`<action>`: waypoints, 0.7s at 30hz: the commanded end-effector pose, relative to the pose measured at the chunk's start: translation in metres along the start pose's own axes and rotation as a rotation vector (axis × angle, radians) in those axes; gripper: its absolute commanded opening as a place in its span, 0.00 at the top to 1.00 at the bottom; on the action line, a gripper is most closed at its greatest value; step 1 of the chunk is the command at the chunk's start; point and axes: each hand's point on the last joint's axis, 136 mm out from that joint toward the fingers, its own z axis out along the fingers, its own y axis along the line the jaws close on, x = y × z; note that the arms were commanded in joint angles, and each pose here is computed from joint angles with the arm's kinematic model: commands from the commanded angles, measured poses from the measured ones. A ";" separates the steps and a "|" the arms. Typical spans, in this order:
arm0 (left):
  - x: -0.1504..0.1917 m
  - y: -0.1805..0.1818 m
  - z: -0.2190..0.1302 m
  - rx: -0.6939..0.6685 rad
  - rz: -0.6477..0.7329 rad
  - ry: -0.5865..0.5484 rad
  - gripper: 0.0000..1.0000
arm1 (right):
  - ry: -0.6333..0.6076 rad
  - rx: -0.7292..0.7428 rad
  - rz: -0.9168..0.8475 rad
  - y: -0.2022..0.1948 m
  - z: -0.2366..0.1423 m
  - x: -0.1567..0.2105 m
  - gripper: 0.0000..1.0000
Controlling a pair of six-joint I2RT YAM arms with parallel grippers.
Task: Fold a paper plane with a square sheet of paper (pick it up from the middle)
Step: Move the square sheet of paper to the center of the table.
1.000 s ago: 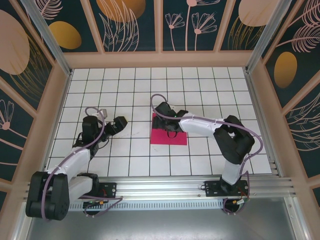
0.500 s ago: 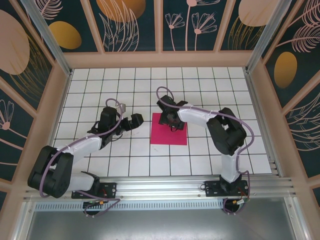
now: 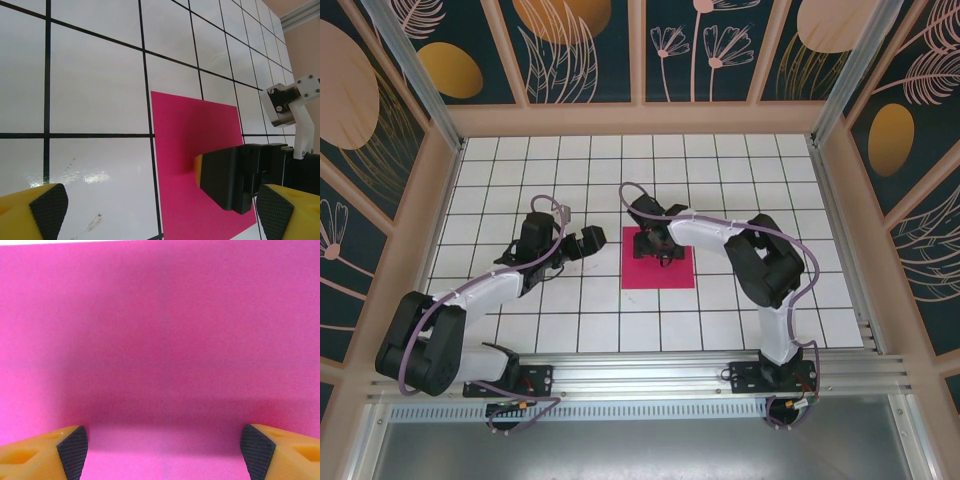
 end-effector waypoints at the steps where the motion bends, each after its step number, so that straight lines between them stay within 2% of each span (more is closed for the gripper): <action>1: -0.008 -0.006 -0.002 0.003 0.030 -0.019 0.02 | 0.034 0.022 -0.149 0.001 0.014 0.009 0.17; 5: -0.011 -0.006 -0.003 -0.003 0.032 -0.028 0.02 | -0.014 0.024 -0.148 0.004 -0.004 -0.006 0.16; 8: -0.014 -0.004 -0.004 -0.023 0.035 -0.045 0.02 | -0.074 0.030 -0.065 0.005 -0.025 -0.023 0.13; 11: -0.020 -0.005 -0.005 -0.028 0.041 -0.070 0.01 | -0.092 -0.024 0.016 0.013 -0.034 -0.027 0.09; 14: -0.022 -0.006 -0.005 -0.026 0.045 -0.071 0.02 | 0.010 -0.071 0.069 0.019 -0.025 -0.015 0.07; 16: -0.021 -0.007 -0.004 -0.019 0.044 -0.066 0.01 | 0.070 -0.037 0.088 0.016 -0.016 -0.008 0.07; 21: -0.016 -0.006 -0.001 -0.011 0.048 -0.044 0.02 | 0.079 0.055 0.088 0.004 -0.012 -0.008 0.07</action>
